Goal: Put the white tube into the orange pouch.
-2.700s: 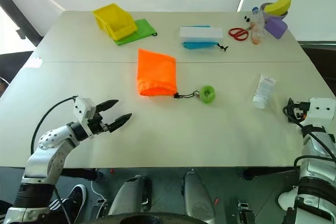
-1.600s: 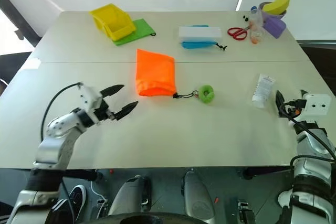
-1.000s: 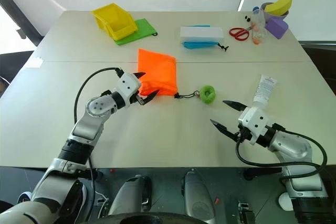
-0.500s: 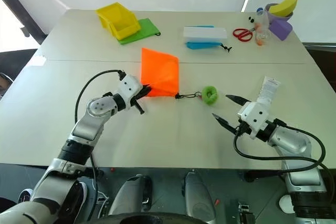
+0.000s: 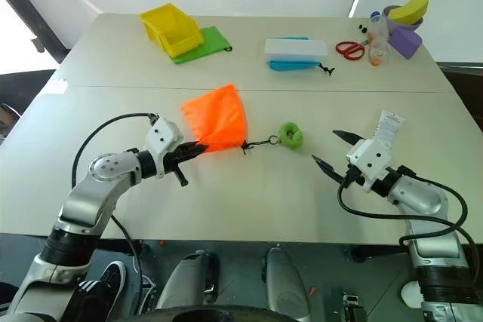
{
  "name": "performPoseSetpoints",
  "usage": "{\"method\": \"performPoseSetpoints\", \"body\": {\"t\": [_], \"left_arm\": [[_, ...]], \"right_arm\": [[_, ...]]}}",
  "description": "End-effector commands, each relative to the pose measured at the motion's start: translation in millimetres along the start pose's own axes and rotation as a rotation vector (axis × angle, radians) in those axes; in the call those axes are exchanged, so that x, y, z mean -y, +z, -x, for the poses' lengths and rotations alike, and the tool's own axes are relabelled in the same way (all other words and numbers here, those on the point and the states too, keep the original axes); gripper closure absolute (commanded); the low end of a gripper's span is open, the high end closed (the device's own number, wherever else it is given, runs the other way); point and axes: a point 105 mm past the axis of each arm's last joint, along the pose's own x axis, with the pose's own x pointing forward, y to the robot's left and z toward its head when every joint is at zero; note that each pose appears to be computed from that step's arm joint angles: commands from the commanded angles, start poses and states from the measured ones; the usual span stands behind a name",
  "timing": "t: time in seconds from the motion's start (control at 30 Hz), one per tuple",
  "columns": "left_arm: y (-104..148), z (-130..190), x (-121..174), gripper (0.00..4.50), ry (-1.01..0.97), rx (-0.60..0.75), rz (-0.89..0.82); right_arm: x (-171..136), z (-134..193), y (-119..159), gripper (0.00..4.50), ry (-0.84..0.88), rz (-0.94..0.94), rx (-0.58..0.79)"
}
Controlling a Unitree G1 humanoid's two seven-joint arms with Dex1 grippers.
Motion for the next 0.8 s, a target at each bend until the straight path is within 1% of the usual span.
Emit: {"method": "performPoseSetpoints", "body": {"t": [0.03,0.07,0.13,0.2,0.3,0.4,0.5,0.6,0.7,0.8], "left_arm": [[9.2,0.2,15.0,4.46,-0.041,0.017,0.009],[9.6,0.1,16.4,4.46,-0.044,0.018,0.015],[12.4,-1.1,22.7,4.46,-0.065,0.033,0.037],[13.6,-1.5,26.6,4.46,-0.083,0.037,0.044],[15.6,-1.4,26.8,4.46,-0.087,0.049,0.037],[16.9,-0.8,20.7,4.46,-0.069,0.062,0.046],[17.7,0.7,15.7,4.46,-0.055,0.072,0.019],[16.4,1.4,12.7,4.46,-0.046,0.081,0.019],[13.0,1.9,13.2,4.46,-0.044,0.078,0.01],[10.3,1.3,15.2,4.46,-0.047,0.079,0.027]], "right_arm": [[22.2,7.1,1.8,0.6,-0.094,0.024,-0.013],[23.3,7.4,1.4,0.6,-0.1,0.023,-0.014],[36.3,12.6,-7.7,0.6,-0.166,0.016,-0.063],[48.7,17.9,-12.7,0.6,-0.231,-0.016,-0.087],[55.9,21.9,-15.6,0.6,-0.268,-0.096,-0.101],[64.3,26.0,-26.5,0.6,-0.338,-0.22,-0.18],[78.9,33.7,-37.6,0.6,-0.488,-0.298,-0.275],[79.8,33.1,-42.1,0.6,-0.583,-0.409,-0.338],[80.6,31.6,-43.3,0.6,-0.666,-0.475,-0.399],[76.2,27.9,-44.1,0.6,-0.679,-0.531,-0.448]]}}
